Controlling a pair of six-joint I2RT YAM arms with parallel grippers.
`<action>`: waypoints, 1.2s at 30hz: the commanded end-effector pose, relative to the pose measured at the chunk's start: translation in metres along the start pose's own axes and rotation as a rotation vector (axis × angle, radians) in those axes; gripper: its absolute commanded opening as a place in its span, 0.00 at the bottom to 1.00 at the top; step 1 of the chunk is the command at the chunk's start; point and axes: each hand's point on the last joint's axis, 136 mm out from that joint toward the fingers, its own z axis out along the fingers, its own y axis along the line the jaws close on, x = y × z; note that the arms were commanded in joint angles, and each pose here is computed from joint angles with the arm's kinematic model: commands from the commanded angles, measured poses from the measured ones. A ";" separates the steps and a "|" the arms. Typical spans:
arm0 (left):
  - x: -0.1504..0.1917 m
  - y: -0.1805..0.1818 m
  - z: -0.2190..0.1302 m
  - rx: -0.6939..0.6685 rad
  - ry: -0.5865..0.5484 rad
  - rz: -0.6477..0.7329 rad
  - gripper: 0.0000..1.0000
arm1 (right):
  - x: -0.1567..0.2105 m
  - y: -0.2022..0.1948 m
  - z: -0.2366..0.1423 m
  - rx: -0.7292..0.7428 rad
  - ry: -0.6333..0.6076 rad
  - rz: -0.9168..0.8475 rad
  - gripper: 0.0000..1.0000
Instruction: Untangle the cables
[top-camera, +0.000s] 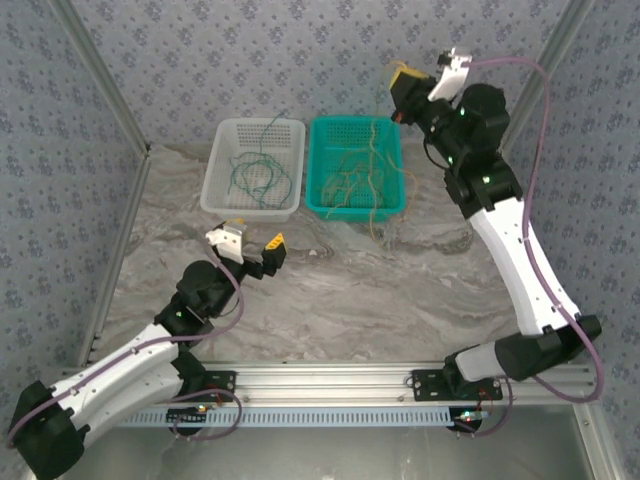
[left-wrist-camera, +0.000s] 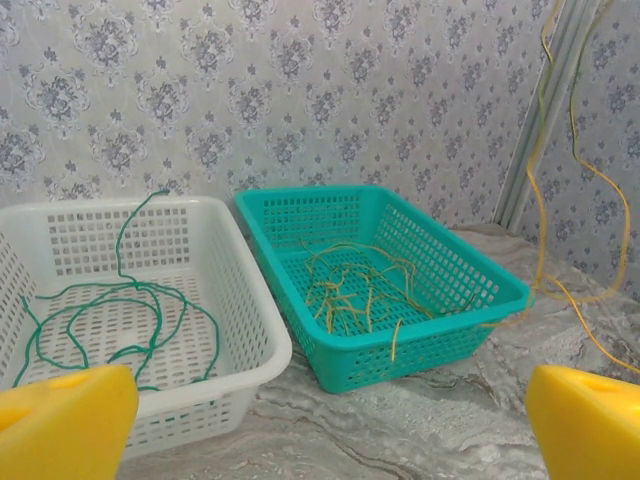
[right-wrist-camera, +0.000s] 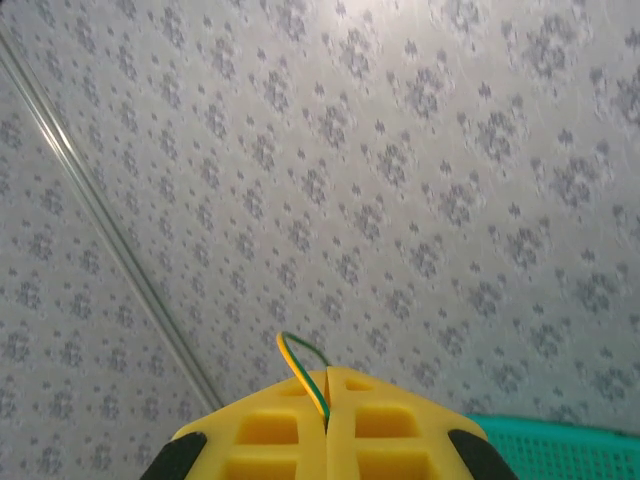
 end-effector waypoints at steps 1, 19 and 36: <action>-0.003 0.005 0.000 -0.024 -0.007 -0.011 0.99 | -0.039 0.000 0.009 -0.001 -0.069 -0.034 0.00; 0.021 0.015 0.007 -0.062 0.063 -0.032 0.99 | 0.095 -0.099 0.124 0.122 0.202 0.048 0.00; 0.041 0.031 0.039 -0.101 0.150 -0.066 0.99 | 0.302 -0.159 0.092 0.299 0.568 0.126 0.00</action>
